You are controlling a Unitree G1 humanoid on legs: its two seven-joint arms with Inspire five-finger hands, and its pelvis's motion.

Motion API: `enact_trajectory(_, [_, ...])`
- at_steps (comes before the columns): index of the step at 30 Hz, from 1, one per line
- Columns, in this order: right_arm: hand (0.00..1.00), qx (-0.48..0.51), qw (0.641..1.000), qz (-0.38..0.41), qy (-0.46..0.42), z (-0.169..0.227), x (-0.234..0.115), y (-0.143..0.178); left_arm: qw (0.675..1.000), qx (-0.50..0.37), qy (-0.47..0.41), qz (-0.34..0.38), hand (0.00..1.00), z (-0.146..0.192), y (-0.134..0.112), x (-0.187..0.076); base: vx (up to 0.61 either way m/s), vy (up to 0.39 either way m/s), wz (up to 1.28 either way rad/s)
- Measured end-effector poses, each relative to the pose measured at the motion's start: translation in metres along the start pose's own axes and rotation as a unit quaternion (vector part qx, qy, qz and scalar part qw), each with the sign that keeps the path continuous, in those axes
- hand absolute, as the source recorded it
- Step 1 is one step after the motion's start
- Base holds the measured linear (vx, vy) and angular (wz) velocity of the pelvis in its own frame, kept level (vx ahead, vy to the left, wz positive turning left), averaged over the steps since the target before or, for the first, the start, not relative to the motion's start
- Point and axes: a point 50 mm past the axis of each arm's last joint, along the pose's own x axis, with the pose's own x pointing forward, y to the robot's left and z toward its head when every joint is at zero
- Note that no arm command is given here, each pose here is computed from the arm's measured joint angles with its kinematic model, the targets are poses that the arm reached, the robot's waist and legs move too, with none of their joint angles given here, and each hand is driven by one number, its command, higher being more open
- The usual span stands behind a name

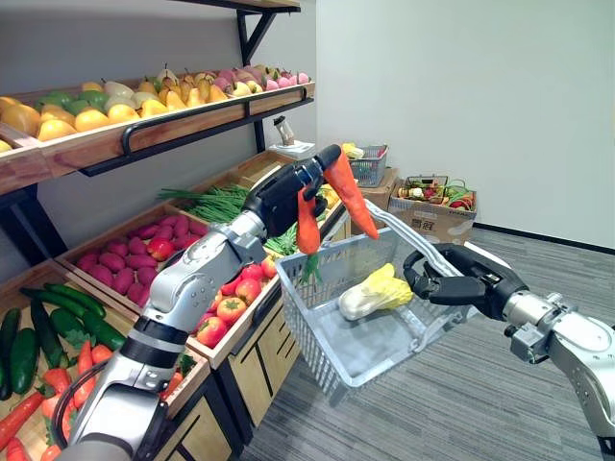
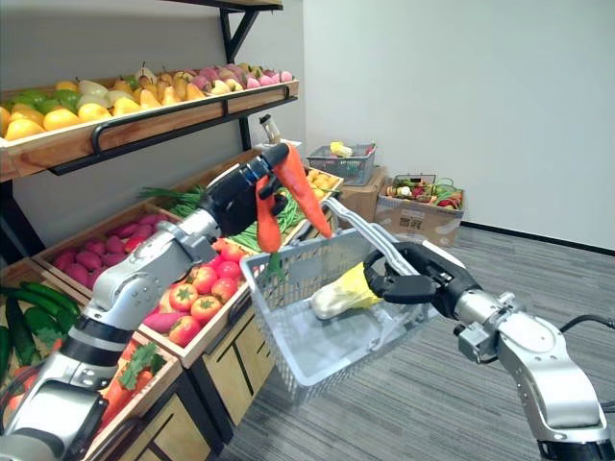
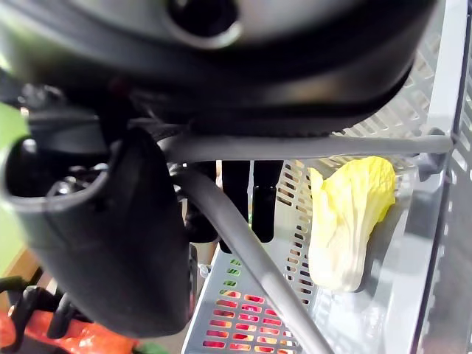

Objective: Pick vegetable in the basket

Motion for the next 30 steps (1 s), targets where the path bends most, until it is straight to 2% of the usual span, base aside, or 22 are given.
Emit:
enact_trajectory(10, [0.00, -0.008, 0.998, 0.055, -0.006, 0.009, 0.013, 0.014, 1.000, -0.010, 0.022, 0.003, 0.00, -0.014, 0.001, 0.003, 0.00, 0.000, -0.04])
enact_trajectory(20, [0.00, -0.002, 0.999, 0.050, 0.008, 0.006, 0.013, 0.014, 1.000, -0.003, 0.009, 0.005, 0.00, -0.015, -0.003, 0.005, 0.00, 0.000, -0.01])
enact_trajectory(30, [0.00, -0.005, 0.999, 0.037, 0.007, 0.008, 0.011, 0.010, 1.000, 0.006, 0.023, -0.002, 0.00, -0.034, -0.009, -0.015, 0.00, 0.000, 0.02])
